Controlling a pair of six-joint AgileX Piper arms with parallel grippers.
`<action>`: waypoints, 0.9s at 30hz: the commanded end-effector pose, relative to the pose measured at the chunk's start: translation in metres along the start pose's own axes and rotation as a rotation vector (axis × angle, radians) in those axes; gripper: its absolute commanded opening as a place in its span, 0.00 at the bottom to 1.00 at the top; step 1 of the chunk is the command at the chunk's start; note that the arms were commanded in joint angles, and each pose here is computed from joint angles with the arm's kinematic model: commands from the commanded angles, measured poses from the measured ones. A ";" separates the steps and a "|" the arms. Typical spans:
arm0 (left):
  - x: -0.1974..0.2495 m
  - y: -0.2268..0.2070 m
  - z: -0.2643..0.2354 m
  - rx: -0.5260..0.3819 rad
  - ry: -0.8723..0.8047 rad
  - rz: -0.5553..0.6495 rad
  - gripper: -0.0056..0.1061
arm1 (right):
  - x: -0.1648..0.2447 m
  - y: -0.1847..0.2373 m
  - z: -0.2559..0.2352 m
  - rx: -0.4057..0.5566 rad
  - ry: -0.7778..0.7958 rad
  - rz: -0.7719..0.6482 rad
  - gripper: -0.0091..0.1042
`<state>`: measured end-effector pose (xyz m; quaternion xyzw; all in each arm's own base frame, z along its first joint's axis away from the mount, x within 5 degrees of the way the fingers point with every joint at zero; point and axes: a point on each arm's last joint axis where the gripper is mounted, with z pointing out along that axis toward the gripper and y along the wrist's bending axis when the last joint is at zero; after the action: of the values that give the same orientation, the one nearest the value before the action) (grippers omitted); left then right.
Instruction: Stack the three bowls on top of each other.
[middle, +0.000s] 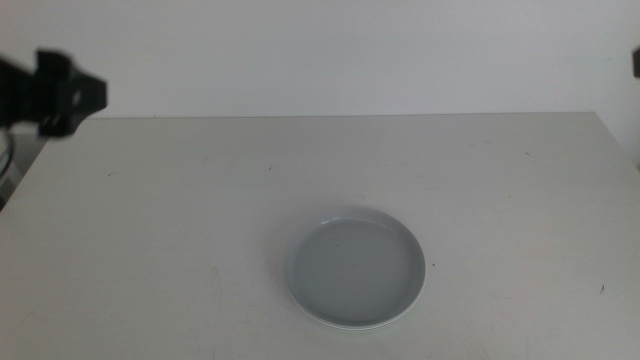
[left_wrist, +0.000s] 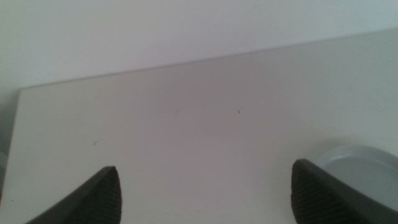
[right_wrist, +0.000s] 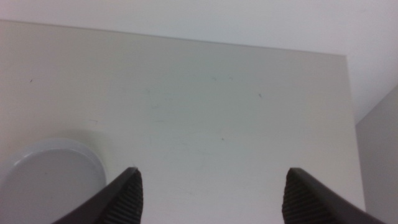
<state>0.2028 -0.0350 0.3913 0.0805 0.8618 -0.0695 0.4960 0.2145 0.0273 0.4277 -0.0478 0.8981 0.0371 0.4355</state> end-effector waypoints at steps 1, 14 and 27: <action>0.000 -0.001 -0.025 -0.007 -0.205 -0.014 0.99 | 0.005 -0.003 -0.017 0.025 -0.138 -0.009 0.59; 0.073 -0.001 -0.060 -0.049 -0.476 0.003 0.99 | 0.095 -0.006 -0.024 0.045 -0.396 -0.051 0.59; 0.087 0.002 -0.050 -0.063 -0.505 -0.004 0.99 | 0.105 -0.006 -0.020 0.042 -0.479 -0.057 0.59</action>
<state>0.1175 -0.0180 0.3250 0.0553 0.7453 -0.0554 0.6621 0.1335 0.0147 0.3427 -0.0537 0.7994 0.0216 0.5980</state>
